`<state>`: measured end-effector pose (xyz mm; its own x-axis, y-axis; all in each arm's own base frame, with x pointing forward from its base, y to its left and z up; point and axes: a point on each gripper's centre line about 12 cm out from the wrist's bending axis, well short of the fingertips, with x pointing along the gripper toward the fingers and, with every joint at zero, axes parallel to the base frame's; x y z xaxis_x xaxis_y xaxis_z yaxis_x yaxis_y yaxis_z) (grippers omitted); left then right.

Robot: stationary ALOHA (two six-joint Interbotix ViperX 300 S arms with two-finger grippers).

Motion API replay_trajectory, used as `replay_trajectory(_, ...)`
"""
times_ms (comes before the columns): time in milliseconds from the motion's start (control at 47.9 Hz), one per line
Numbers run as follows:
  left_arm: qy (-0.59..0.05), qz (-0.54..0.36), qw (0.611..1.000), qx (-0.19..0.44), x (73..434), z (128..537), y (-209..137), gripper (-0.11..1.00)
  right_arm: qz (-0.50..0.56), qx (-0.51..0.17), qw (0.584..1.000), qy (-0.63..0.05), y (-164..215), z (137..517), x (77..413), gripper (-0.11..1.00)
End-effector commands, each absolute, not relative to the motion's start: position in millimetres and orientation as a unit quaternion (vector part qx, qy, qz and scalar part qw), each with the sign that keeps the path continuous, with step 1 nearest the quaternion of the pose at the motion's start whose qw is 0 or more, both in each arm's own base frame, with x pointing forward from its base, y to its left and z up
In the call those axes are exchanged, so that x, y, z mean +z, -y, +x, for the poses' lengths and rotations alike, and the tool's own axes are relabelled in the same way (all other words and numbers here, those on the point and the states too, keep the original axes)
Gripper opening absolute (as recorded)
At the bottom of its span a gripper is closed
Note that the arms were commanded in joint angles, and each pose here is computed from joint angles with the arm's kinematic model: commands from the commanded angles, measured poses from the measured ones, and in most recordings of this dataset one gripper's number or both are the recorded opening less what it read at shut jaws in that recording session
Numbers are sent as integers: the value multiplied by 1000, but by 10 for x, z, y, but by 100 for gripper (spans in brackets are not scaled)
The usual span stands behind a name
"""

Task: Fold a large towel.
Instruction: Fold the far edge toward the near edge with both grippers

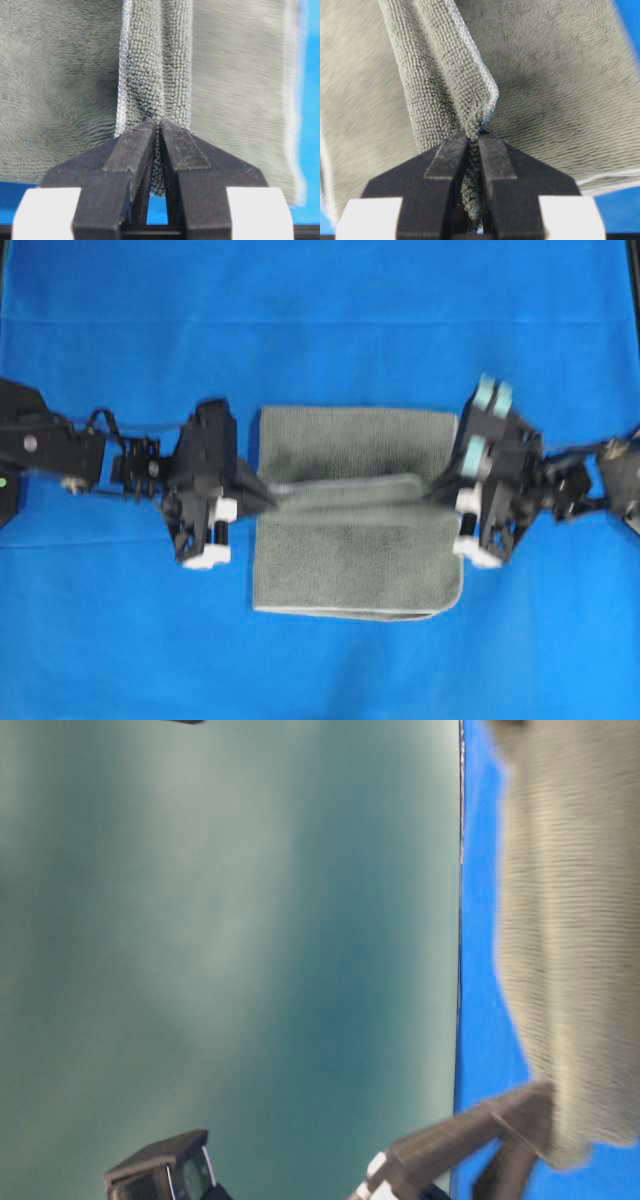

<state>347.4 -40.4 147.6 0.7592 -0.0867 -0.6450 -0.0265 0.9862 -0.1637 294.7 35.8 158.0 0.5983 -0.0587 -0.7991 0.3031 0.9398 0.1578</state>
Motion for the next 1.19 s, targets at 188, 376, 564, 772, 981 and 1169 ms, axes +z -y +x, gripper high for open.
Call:
replay_trajectory(188, -370, -76, 924, -55, 1200, 3582, 800, 3, 119, -81, 868, -475, -681, 3143, 1338, 4)
replay_trajectory(376, -365, -69, 925, -76, 1141, 3672, 992, 3, 124, -67, 868, -476, -778, 3153, 1290, 4)
replay_trajectory(564, -356, -68, 928, -85, 1184, 3697, 1066, 3, 133, -51, 872, -468, -828, 3102, 1295, 4)
replay_trajectory(772, -348, -68, 931, -91, 1280, 3718, 1110, 16, 139, -38, 874, -464, -910, 3087, 1317, 9)
replay_trajectory(981, -339, -66, 933, -104, 1523, 3627, 1170, 68, 121, -17, 883, -454, -1102, 3058, 1543, 65)
replay_trajectory(1169, -327, -66, 936, -111, 1895, 3496, 1150, 68, 102, -15, 896, -432, -1197, 2967, 1984, 61)
